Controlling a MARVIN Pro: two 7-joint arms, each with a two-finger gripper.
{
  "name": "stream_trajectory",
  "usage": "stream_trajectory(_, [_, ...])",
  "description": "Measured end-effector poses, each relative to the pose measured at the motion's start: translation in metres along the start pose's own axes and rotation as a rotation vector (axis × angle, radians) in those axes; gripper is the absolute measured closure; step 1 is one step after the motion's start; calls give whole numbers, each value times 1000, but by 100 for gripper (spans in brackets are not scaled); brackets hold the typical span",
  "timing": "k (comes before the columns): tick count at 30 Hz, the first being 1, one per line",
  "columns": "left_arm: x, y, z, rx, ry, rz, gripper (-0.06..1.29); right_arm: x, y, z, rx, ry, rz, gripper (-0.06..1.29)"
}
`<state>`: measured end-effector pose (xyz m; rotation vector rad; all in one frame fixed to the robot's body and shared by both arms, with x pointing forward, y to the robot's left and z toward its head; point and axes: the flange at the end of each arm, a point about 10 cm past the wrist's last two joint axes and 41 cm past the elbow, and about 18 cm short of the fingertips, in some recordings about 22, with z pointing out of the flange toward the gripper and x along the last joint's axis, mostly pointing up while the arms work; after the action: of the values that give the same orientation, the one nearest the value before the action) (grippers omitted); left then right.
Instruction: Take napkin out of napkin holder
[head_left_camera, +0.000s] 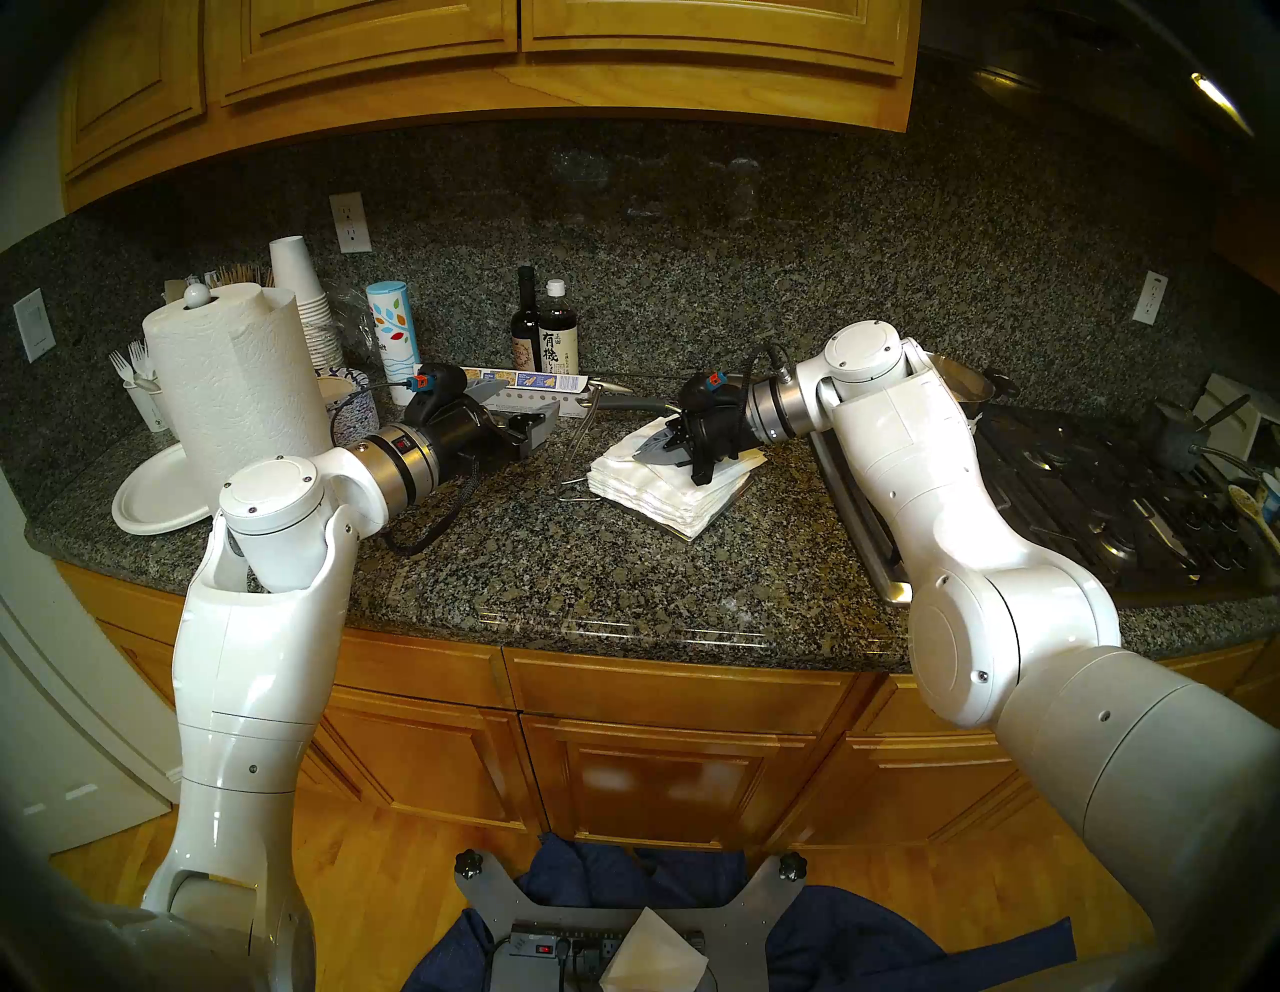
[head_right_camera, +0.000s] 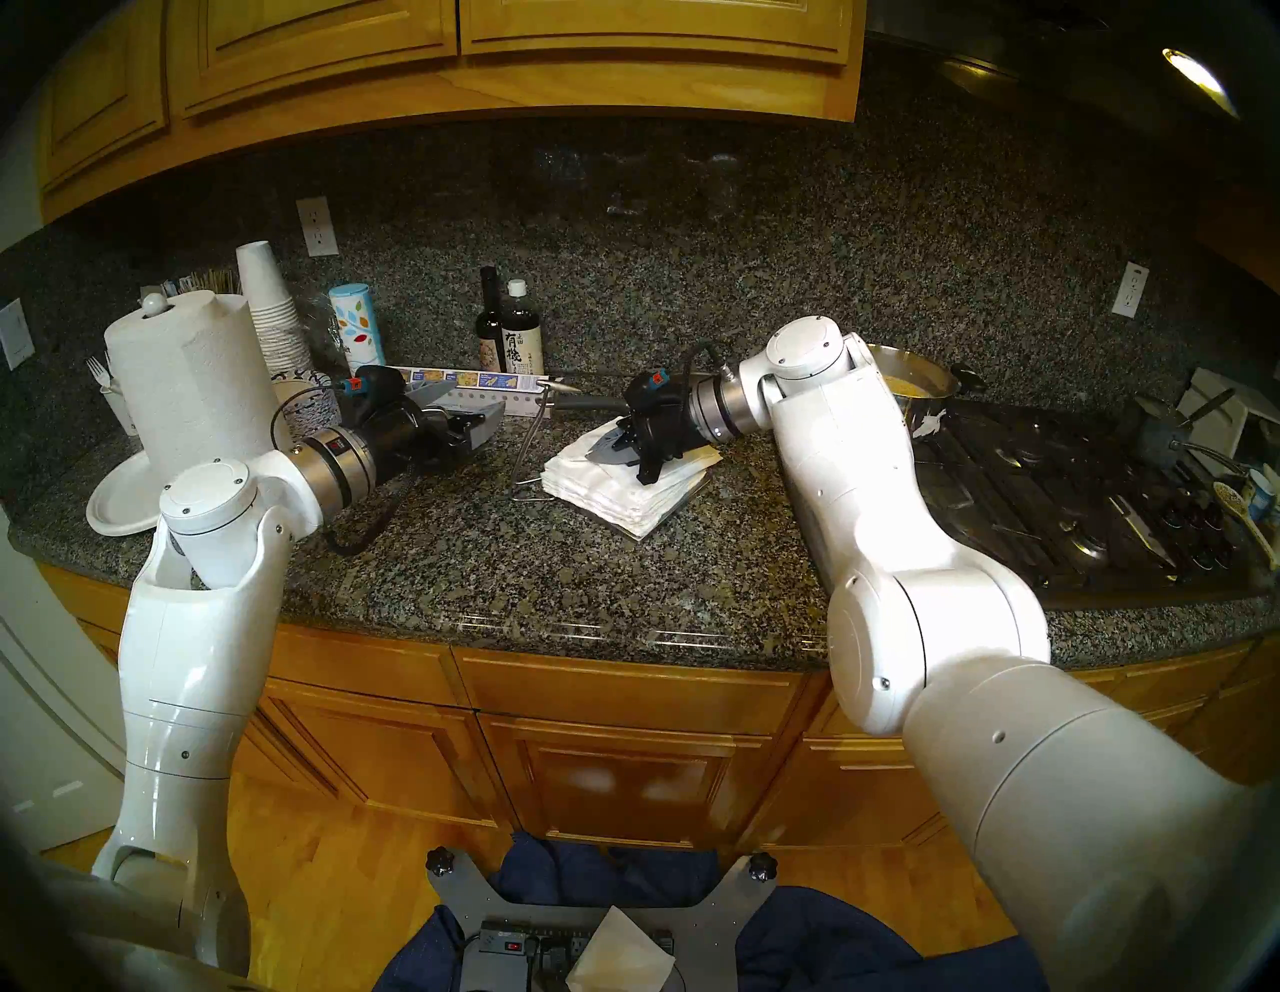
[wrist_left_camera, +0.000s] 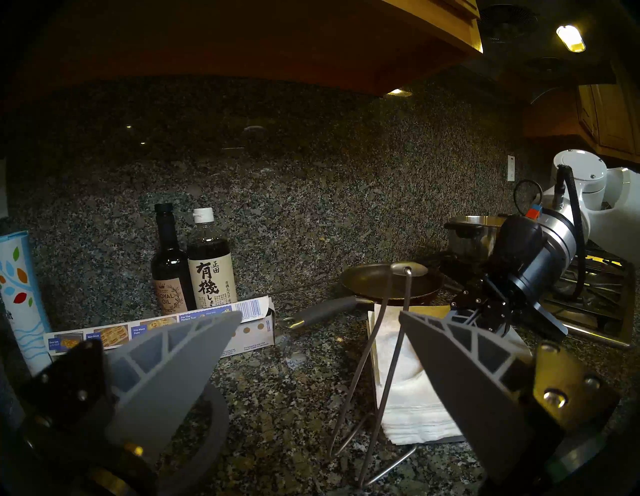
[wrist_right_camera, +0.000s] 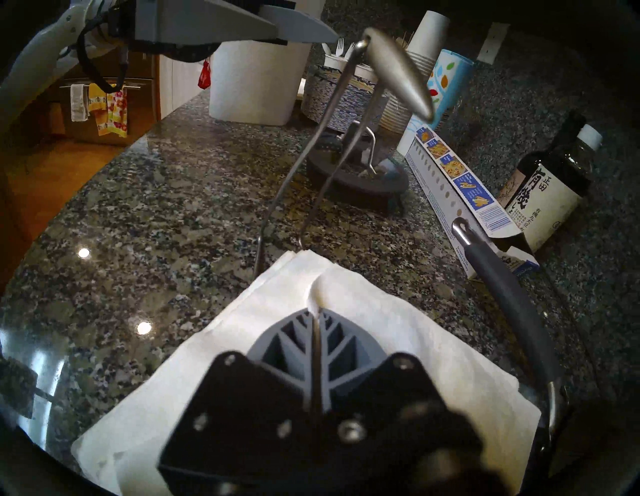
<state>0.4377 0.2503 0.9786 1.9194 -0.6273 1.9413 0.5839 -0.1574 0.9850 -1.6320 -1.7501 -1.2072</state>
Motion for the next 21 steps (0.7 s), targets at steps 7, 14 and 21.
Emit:
stream_trajectory(7, [0, 0, 2, -2, 2, -5, 0, 9, 8, -31, -55, -9, -45, 126])
stream_trajectory(14, [-1, 1, 5, -4, 3, -13, 0, 16, 17, -77, -150, -26, -83, 126])
stream_trajectory(21, [-3, 3, 8, -12, 2, -21, 0, 20, 21, -124, -245, -49, -99, 126])
